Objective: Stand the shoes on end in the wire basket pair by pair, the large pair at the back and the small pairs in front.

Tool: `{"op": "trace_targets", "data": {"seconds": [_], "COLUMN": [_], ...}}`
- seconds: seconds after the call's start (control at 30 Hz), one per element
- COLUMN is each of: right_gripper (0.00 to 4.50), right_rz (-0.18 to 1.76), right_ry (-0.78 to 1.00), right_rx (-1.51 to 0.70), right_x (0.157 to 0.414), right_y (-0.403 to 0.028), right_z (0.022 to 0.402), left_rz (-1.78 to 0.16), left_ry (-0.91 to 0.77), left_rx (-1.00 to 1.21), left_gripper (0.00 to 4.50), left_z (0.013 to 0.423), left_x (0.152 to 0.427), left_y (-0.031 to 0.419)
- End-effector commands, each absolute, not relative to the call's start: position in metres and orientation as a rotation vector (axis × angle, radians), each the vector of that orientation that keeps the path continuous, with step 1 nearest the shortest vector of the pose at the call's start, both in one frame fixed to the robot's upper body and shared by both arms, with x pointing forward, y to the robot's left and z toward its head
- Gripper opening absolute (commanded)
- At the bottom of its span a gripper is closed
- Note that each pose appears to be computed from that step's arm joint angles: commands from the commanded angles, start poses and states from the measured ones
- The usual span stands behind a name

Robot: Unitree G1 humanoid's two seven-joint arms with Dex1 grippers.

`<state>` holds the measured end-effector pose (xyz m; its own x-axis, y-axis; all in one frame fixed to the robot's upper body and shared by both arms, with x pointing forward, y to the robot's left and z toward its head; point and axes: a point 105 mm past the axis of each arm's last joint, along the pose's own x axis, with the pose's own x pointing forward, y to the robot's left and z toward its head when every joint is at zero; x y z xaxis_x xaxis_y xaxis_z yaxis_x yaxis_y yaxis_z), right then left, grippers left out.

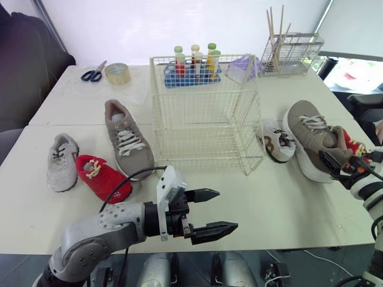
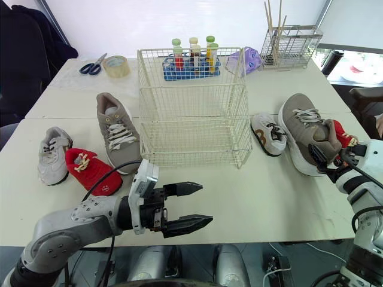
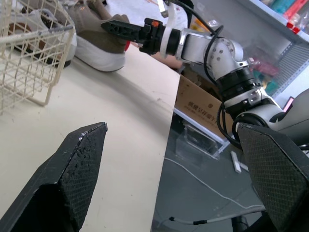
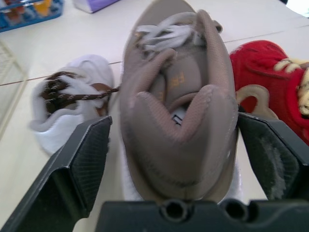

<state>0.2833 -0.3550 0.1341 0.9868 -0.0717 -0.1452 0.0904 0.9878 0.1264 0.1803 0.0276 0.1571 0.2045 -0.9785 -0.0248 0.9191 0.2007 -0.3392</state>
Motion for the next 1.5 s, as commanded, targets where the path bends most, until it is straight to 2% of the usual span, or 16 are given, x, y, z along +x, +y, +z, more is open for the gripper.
{"op": "trace_targets", "data": {"seconds": [0.03, 0.1, 0.2, 0.43, 0.5, 0.63, 0.73, 0.93, 1.17, 1.3, 1.4, 1.5], "right_gripper": [4.43, 4.43, 3.66, 0.70, 0.31, 0.27, 0.27, 0.27, 0.27, 0.27, 0.27, 0.27], "right_rz": [-0.079, -0.080, -0.079, -0.065, -0.061, -0.045, -0.063, -0.060, 0.022, 0.231, 0.513, 0.836], "right_ry": [0.115, 0.112, 0.101, 0.090, 0.094, 0.091, 0.020, -0.254, -0.508, -0.640, -0.729, -0.765], "right_rx": [0.143, 0.144, 0.137, 0.138, 0.141, 0.134, 0.112, 0.016, -0.047, -0.160, -0.244, -0.317], "right_x": [0.289, 0.292, 0.295, 0.295, 0.293, 0.292, 0.296, 0.310, 0.305, 0.304, 0.298, 0.284], "right_y": [-0.356, -0.356, -0.355, -0.347, -0.344, -0.339, -0.343, -0.356, -0.339, -0.301, -0.254, -0.206], "right_z": [0.134, 0.132, 0.132, 0.127, 0.125, 0.124, 0.143, 0.237, 0.335, 0.404, 0.456, 0.480], "left_rz": [-1.354, -1.348, -1.339, -1.330, -1.329, -1.335, -1.341, -1.386, -1.404, -1.367, -1.312, -1.258], "left_ry": [0.224, 0.229, 0.239, 0.261, 0.267, 0.281, 0.296, 0.354, 0.374, 0.365, 0.342, 0.331], "left_rx": [-0.266, -0.263, -0.265, -0.263, -0.259, -0.245, -0.231, -0.241, -0.245, -0.245, -0.250, -0.273], "left_gripper": [4.50, 4.50, 4.50, 4.50, 4.50, 4.50, 4.50, 4.50, 4.50, 4.50, 4.50, 4.50], "left_z": [0.162, 0.160, 0.157, 0.151, 0.149, 0.146, 0.143, 0.139, 0.147, 0.159, 0.176, 0.192], "left_x": [0.177, 0.176, 0.176, 0.176, 0.176, 0.178, 0.179, 0.177, 0.182, 0.189, 0.191, 0.187], "left_y": [0.027, 0.028, 0.030, 0.033, 0.034, 0.038, 0.042, 0.053, 0.064, 0.075, 0.089, 0.102]}}
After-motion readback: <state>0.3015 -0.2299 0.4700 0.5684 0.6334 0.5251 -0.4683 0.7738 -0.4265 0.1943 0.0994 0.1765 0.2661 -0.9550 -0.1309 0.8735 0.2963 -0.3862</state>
